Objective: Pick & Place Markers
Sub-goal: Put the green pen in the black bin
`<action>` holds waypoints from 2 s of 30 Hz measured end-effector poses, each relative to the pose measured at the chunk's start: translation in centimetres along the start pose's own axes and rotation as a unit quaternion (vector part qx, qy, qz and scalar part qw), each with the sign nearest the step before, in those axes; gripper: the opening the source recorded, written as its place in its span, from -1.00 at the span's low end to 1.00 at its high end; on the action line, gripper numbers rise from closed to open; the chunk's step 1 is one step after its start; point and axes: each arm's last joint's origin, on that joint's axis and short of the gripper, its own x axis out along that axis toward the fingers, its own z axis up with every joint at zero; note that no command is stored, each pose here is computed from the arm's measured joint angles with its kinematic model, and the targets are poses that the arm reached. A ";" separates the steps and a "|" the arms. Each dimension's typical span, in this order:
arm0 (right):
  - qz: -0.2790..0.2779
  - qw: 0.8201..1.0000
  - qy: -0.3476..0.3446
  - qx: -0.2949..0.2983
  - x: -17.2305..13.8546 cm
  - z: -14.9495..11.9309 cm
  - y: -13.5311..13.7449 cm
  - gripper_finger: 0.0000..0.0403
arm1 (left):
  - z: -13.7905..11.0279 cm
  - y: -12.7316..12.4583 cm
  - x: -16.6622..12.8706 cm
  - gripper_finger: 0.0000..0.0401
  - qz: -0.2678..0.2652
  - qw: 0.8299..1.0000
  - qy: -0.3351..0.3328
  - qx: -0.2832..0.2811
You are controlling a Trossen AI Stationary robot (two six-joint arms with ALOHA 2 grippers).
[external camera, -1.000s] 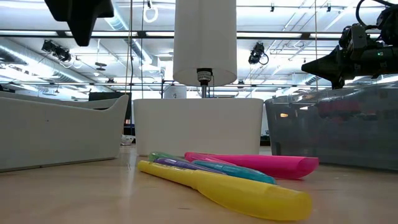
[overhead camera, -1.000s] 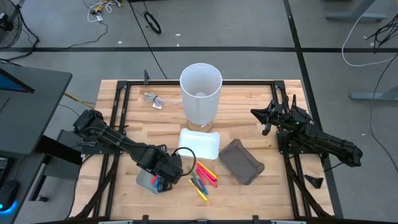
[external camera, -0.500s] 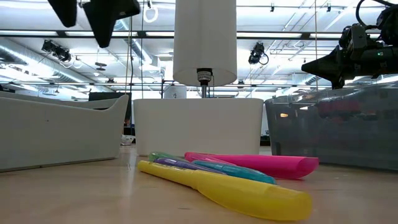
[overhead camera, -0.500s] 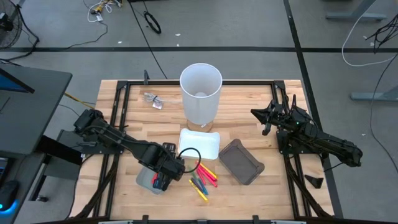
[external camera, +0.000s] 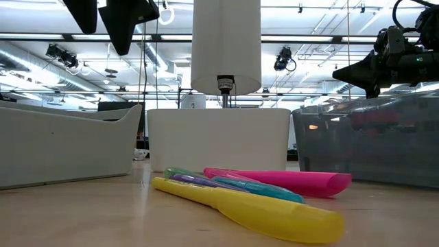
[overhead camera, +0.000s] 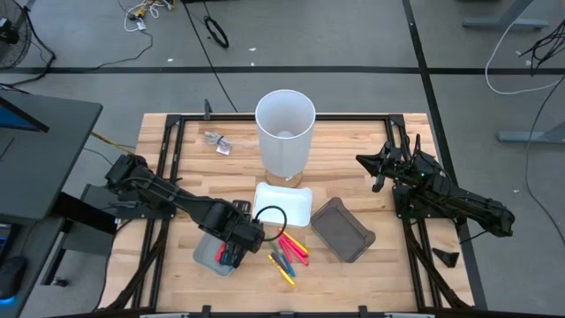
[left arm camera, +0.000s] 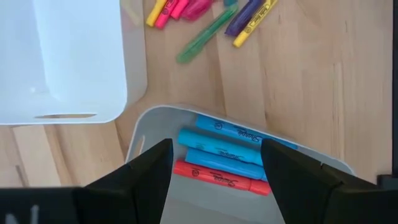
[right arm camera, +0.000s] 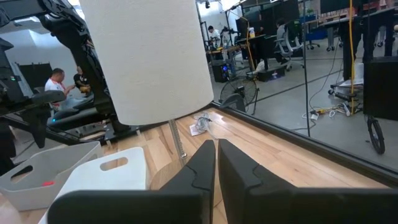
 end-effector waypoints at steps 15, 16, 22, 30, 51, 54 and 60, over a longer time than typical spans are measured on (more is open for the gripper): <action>0.000 1.000 0.000 0.000 0.0 0.0 0.0 -0.88 | 1.4 0.3 0.0 0.24 -0.017 0.997 -0.062 0.038; 0.000 1.000 0.000 0.000 0.0 0.0 0.0 -0.88 | 1.5 0.5 0.0 0.24 -0.017 0.997 -0.065 0.038; 0.000 1.000 0.000 0.000 0.0 0.0 0.0 -0.88 | 1.9 1.2 0.8 0.24 -0.008 0.997 -0.057 0.041; 0.000 1.000 0.000 0.000 0.0 0.0 0.0 -0.88 | 2.7 1.0 3.3 0.24 -0.002 0.998 -0.042 0.040; 0.000 1.000 0.000 0.000 0.0 0.0 0.0 -0.88 | 4.5 0.7 10.7 0.24 0.007 0.996 -0.014 0.090; 0.000 1.000 0.000 0.000 0.0 0.0 0.0 -0.88 | 4.6 0.6 11.2 0.24 0.011 0.994 -0.016 0.105; 0.000 1.000 0.000 0.000 0.0 0.0 0.0 -0.88 | 4.8 0.6 12.2 0.24 0.028 0.990 -0.015 0.137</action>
